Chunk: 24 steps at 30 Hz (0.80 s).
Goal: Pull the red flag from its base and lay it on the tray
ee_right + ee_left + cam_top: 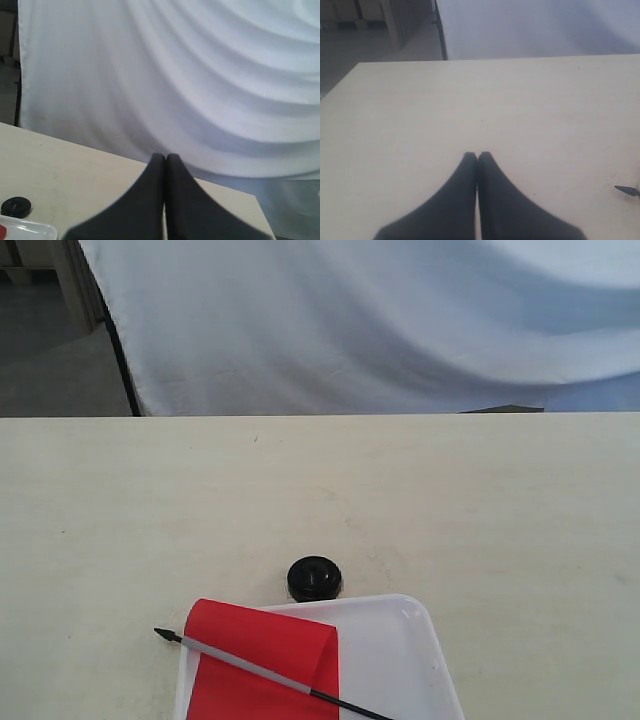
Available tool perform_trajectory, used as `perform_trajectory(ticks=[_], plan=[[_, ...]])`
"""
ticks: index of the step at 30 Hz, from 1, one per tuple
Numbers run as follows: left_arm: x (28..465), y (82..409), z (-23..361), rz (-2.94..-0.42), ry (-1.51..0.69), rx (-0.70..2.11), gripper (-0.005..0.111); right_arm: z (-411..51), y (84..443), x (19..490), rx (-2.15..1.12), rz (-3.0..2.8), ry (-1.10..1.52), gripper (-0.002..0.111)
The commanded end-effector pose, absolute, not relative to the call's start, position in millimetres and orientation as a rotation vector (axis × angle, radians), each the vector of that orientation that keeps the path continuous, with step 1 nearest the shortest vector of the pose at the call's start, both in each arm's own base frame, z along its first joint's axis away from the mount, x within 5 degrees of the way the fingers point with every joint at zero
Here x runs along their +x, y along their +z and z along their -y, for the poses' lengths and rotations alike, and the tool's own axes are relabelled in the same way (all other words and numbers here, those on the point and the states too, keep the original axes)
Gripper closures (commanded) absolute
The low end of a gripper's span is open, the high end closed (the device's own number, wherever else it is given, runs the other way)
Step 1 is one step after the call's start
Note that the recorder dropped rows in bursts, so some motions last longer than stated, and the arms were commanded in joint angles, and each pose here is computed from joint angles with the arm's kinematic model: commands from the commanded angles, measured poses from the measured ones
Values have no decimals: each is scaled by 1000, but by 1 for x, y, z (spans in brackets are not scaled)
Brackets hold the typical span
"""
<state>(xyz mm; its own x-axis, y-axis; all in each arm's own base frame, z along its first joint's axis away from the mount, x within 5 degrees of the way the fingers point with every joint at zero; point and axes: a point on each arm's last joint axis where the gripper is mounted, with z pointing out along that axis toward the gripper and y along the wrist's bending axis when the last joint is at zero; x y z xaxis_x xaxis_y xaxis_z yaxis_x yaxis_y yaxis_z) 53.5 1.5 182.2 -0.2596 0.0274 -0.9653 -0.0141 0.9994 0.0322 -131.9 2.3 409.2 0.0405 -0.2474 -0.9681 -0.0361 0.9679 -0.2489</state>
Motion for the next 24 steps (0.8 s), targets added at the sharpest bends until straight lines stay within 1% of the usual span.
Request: perform_trajectory(ticks=[1,4,8,10,14,16,19,24], plan=[[53,182,-1,-1827,35,8,107,0,409,-133,-229,-1528,-189,109],[53,182,-1,-1827,35,8,107,2,409,-133,-221,-1532,-207,109],[53,182,-1,-1827,35,8,107,2,401,-120,-196,-1581,-172,109],[53,182,-1,-1827,35,8,107,1,397,-108,-174,-1586,-151,109],[53,182,-1,-1827,35,8,107,1,381,-66,-164,-1542,-148,109],[53,182,-1,-1827,35,8,107,1,370,-43,-145,-1507,-133,109],[53,182,-1,-1827,35,8,107,0,341,-9,-137,-1491,-127,109],[53,182,-1,-1827,35,8,107,0,294,29,-122,-1434,-118,109]])
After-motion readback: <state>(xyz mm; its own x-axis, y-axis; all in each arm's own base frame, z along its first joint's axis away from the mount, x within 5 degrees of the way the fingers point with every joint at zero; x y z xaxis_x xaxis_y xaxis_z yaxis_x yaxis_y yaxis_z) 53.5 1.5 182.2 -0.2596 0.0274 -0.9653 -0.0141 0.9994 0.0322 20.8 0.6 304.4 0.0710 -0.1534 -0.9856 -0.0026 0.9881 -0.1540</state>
